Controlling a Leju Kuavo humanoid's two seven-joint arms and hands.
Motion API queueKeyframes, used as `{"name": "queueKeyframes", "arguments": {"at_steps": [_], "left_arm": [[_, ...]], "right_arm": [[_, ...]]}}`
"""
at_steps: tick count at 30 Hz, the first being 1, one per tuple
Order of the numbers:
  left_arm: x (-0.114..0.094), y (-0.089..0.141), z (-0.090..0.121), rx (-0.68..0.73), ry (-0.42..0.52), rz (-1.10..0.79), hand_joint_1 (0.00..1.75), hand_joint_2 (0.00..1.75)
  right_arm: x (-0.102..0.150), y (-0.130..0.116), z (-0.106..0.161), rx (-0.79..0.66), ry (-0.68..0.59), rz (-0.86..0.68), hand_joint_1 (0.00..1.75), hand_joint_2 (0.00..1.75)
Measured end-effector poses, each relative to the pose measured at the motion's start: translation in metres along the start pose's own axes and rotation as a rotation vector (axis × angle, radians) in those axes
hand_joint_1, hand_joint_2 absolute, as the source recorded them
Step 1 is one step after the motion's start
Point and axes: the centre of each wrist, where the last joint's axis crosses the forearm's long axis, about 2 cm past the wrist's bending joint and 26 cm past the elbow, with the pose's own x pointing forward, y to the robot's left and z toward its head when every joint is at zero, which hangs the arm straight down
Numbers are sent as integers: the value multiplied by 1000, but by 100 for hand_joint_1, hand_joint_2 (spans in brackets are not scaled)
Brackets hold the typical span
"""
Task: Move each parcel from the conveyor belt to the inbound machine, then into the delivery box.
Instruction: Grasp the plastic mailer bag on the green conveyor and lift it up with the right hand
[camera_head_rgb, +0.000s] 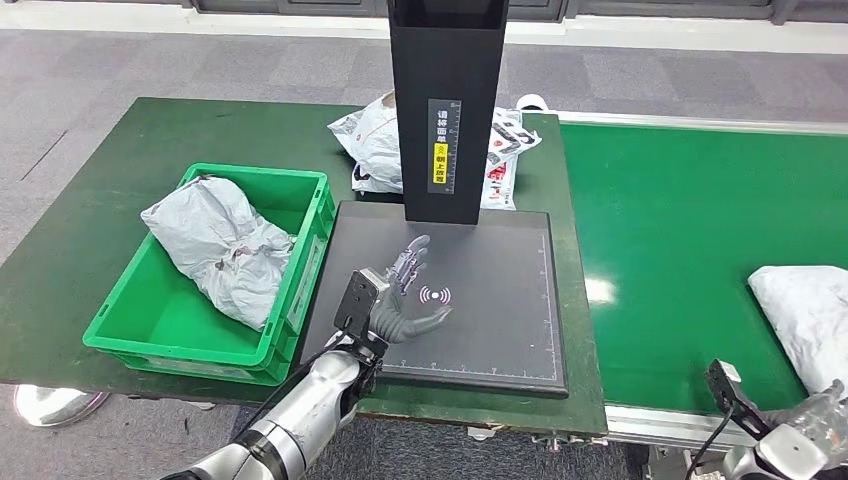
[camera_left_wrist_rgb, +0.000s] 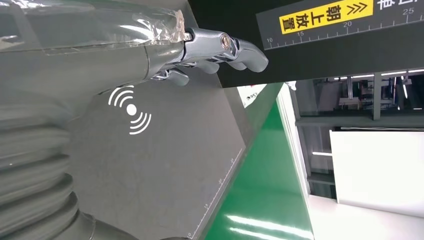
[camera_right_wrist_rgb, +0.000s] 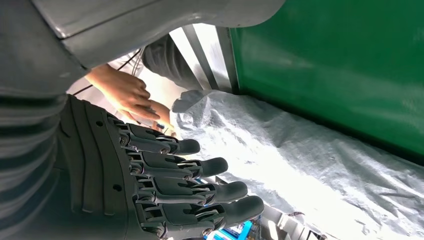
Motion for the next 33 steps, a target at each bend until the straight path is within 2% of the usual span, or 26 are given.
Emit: {"name": "queueKeyframes", "arguments": {"at_steps": [20, 27, 31, 33], "left_arm": [[-5, 4, 1, 8, 46, -44, 0, 175], [4, 2, -10, 45, 42, -14, 0, 175], [7, 1, -14, 54, 40, 35, 0, 175], [8, 2, -15, 55, 40, 49, 0, 175]], "right_arm": [[4, -3, -1, -4, 65, 54, 0, 175], [-3, -4, -6, 17, 84, 85, 0, 175], [-6, -2, -8, 90, 73, 142, 1, 175], [-4, -3, -8, 138, 59, 164, 89, 175]]}}
